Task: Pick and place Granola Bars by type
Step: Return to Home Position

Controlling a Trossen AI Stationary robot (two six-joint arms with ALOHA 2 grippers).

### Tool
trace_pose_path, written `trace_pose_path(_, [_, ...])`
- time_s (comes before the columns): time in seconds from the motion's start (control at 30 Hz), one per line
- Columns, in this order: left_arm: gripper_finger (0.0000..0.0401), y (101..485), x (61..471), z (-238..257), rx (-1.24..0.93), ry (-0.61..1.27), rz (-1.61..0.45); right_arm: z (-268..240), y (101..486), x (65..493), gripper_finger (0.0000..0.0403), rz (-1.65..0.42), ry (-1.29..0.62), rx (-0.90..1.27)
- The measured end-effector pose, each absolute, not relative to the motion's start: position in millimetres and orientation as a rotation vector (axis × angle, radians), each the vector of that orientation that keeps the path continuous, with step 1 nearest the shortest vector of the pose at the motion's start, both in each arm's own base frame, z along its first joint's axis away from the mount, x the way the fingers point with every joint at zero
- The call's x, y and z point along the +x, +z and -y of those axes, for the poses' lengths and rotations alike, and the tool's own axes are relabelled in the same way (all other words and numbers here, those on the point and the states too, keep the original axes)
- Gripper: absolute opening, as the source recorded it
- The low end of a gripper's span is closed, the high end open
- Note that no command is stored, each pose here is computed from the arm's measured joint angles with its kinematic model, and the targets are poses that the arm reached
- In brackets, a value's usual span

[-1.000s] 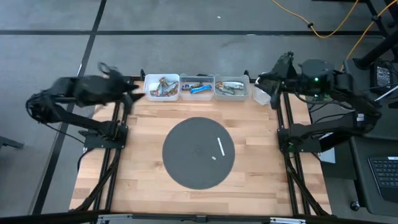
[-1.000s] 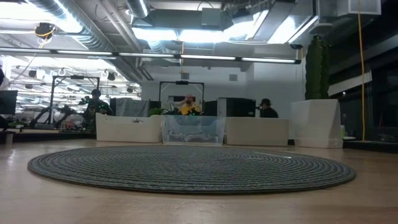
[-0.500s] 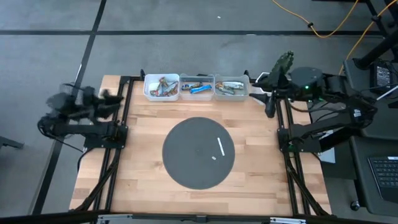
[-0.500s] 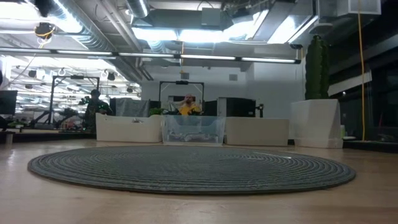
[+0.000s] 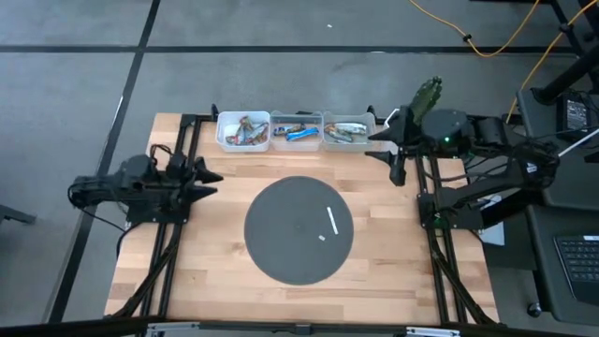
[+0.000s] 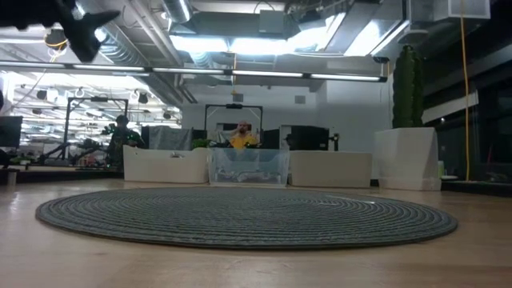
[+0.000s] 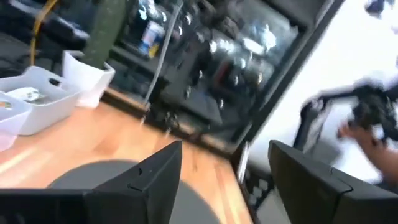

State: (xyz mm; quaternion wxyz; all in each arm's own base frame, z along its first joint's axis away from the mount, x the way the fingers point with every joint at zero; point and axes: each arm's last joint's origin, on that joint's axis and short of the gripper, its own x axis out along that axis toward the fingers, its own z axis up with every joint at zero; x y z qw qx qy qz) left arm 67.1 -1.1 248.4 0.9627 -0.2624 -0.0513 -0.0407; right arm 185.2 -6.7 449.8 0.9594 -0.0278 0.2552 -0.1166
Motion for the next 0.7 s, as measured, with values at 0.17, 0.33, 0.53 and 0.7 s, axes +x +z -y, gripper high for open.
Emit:
trace_pose_path(0.17, [0.023,218.2,85.0,-0.3,-0.572,-0.079,0.227,-5.1,451.3,186.6,0.0189,-0.495,-0.179,-0.055])
trace_pose_path(0.33, [0.023,185.4,95.2,-2.4,-0.555,-0.002,0.217,-20.1,453.8,186.9,0.0189,-0.463,-0.102,-0.067])
trace_pose_path(0.53, [0.023,169.1,97.0,-4.3,-0.311,0.117,0.053,-32.0,455.9,186.5,0.0189,-0.435,-0.06,-0.08])
trace_pose_path(0.7, [0.023,169.4,97.1,-5.6,-0.198,0.162,0.052,-39.4,456.7,185.1,0.0189,-0.421,-0.071,-0.076])
